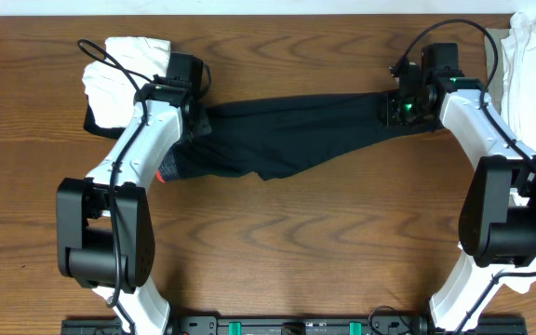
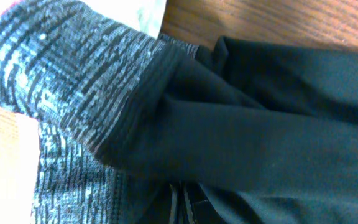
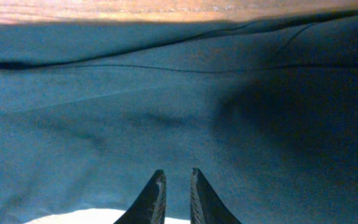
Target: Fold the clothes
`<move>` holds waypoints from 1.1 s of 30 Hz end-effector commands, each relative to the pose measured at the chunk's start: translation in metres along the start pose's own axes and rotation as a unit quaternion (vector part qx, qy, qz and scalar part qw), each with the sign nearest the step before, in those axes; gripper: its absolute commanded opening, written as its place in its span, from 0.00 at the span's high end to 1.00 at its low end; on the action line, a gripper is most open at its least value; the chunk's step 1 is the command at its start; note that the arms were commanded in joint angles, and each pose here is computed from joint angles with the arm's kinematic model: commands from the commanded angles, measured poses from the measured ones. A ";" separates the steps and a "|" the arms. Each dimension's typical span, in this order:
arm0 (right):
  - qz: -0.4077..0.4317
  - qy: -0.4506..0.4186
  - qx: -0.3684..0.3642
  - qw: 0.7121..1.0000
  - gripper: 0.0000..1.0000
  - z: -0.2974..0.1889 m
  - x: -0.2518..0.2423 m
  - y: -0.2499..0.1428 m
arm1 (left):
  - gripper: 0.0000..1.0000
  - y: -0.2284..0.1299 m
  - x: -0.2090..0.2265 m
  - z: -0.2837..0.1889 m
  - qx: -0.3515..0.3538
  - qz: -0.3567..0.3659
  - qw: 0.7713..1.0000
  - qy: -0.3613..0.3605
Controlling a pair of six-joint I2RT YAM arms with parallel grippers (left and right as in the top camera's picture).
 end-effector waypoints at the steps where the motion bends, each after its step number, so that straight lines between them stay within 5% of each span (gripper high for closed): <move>1: -0.011 0.000 0.006 1.000 0.87 0.004 0.004 -0.004 | 0.94 0.000 0.004 -0.006 -0.002 0.006 1.000 0.006; 33: -0.013 0.001 0.004 1.000 0.85 0.005 0.005 -0.003 | 0.94 0.017 -0.003 0.020 -0.040 0.026 0.999 -0.002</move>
Point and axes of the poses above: each gripper's point midway between its finger pads, its own z axis out along the fingers, its own x axis along the line the jaws close on, y = z × x, the point moved 8 cm from there along -z, back along the fingers, and after that the axes turned 12 degrees about z, right-handed, at the moved point
